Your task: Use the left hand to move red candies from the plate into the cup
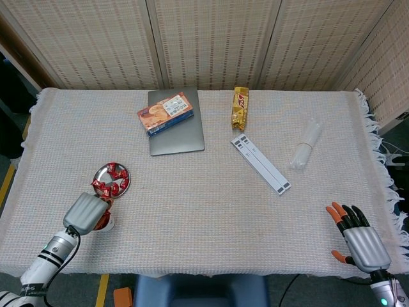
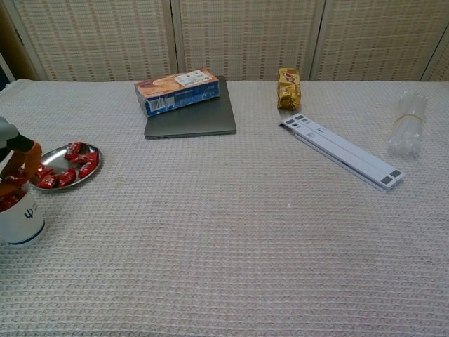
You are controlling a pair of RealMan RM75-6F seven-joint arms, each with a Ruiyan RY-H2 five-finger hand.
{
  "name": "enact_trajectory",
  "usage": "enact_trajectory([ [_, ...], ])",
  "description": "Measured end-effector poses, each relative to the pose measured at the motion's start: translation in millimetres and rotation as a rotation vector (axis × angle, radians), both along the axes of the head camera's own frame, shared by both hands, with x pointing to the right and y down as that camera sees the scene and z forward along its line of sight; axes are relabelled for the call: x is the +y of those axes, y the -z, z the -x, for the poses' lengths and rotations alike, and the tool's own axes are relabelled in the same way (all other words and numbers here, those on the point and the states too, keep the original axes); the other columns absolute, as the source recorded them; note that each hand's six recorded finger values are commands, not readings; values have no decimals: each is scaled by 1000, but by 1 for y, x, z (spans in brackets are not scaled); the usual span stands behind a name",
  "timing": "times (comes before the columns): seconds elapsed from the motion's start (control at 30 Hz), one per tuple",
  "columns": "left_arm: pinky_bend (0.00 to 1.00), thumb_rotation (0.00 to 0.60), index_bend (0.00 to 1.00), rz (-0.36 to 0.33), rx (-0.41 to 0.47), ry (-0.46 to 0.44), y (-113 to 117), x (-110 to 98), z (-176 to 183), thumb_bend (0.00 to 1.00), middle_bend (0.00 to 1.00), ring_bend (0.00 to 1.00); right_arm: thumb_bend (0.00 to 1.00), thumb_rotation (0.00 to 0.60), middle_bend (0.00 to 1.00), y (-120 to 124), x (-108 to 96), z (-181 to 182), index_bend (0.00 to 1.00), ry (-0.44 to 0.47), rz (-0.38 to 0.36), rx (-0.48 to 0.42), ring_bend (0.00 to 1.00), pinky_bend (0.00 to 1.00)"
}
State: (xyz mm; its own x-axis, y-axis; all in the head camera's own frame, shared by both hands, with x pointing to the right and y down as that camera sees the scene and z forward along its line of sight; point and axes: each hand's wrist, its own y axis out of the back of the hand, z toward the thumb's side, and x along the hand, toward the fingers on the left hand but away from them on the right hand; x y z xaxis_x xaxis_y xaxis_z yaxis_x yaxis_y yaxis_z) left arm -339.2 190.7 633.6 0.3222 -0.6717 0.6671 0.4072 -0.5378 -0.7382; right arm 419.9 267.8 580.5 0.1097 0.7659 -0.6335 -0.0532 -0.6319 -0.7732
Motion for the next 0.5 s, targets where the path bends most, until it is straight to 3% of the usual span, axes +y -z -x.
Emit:
enact_trajectory([
  [0.2,1000,600,421,15,-12,3,-2,4,6,403,520,547,63,600,0,0,0,0,0,2,0,-1,0,0],
  [0.37,1000,600,234,36,-33,-1,-6,6,9,398,356,451,63,600,0,1,0,0,0,0,-3,-1,0,0],
  [0.5,1000,600,143,35,-33,-6,-3,7,9,392,273,366,64,600,0,0,0,0,0,0,-2,0,0,0],
])
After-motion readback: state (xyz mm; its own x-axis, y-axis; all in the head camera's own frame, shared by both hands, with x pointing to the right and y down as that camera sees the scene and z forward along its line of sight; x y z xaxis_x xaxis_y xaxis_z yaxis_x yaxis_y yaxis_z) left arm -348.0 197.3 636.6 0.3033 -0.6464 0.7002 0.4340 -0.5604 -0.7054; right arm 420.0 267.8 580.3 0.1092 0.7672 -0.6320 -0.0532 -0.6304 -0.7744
